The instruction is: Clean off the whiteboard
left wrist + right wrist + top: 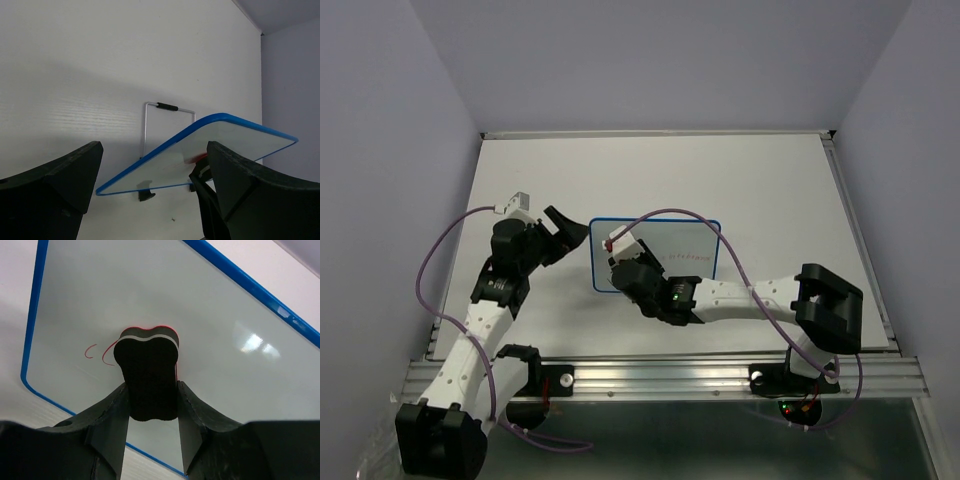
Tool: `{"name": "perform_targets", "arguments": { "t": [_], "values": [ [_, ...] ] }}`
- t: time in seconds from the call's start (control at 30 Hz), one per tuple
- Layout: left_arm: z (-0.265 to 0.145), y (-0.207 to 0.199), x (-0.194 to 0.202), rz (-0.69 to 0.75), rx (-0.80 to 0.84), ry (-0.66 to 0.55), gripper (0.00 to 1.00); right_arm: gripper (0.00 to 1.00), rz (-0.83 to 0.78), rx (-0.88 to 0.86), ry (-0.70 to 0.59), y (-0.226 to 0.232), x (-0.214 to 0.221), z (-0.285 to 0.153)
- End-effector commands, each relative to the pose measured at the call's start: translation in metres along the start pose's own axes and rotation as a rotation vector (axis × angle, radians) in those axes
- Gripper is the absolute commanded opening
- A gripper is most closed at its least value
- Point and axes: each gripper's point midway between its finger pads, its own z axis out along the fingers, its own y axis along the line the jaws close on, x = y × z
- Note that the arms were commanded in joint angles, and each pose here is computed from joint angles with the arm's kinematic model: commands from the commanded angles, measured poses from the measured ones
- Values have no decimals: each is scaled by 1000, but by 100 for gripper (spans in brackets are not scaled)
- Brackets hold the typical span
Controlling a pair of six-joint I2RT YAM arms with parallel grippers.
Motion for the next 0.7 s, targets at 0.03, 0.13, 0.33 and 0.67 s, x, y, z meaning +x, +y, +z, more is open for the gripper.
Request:
{"name": "perform_targets", "arguments": {
  "t": [0.03,0.13,0.33,0.67],
  "values": [
    [-6,-36,-6,84,206,-56,98,1,142,16,-33,-7,-22,-9],
    [-4,-38,-7,106,233,-93,98,1,143,-3,-14,-2,-16,-8],
    [7,-42,-7,164,304,-127,99,1,117,-11,0,5,-13,-3],
    [14,-57,-4,264,363,-123,99,1,105,-51,44,8,2,-8]
  ]
}}
